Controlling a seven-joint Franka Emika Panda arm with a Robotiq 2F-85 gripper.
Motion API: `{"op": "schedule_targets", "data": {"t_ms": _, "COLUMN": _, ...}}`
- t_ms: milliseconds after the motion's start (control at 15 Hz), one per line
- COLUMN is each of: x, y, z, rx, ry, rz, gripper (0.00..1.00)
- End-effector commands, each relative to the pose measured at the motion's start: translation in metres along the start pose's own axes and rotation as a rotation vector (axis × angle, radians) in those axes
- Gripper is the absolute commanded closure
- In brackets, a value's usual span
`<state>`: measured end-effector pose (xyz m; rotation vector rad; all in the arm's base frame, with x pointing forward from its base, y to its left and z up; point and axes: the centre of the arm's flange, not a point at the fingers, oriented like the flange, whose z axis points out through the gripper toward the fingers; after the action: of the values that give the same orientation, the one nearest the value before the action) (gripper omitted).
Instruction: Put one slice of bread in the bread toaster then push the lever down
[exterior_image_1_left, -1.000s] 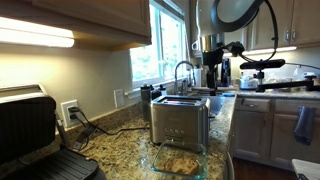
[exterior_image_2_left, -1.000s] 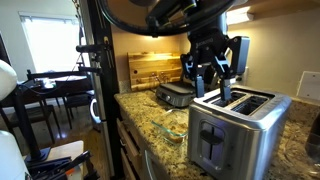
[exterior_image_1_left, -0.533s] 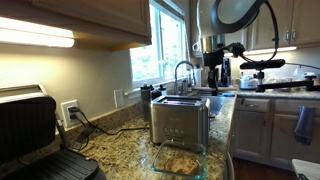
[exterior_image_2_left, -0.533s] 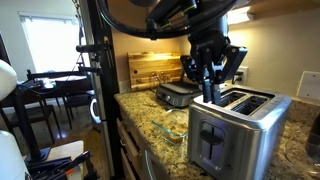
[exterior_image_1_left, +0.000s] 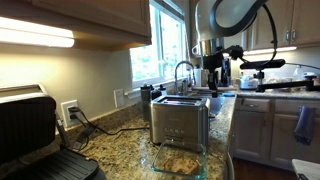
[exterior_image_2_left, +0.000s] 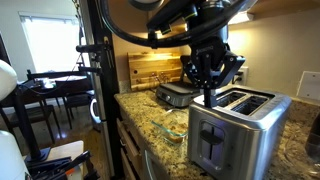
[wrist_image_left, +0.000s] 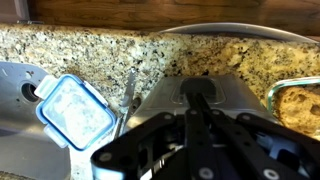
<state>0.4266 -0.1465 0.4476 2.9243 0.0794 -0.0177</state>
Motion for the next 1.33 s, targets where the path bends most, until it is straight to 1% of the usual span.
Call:
{"op": "schedule_targets", "data": {"t_ms": 0, "x": -0.0028, "y": 0.0038, "z": 0.0043, "rx": 0.019, "ry": 0.001, "rz": 0.005, "gripper": 0.96}}
{"op": "schedule_targets", "data": {"t_ms": 1267, "x": 0.0018, "y": -0.0009, "z": 0.0143, "rx": 0.035, "ry": -0.022, "rz": 0.009, "gripper": 0.96}}
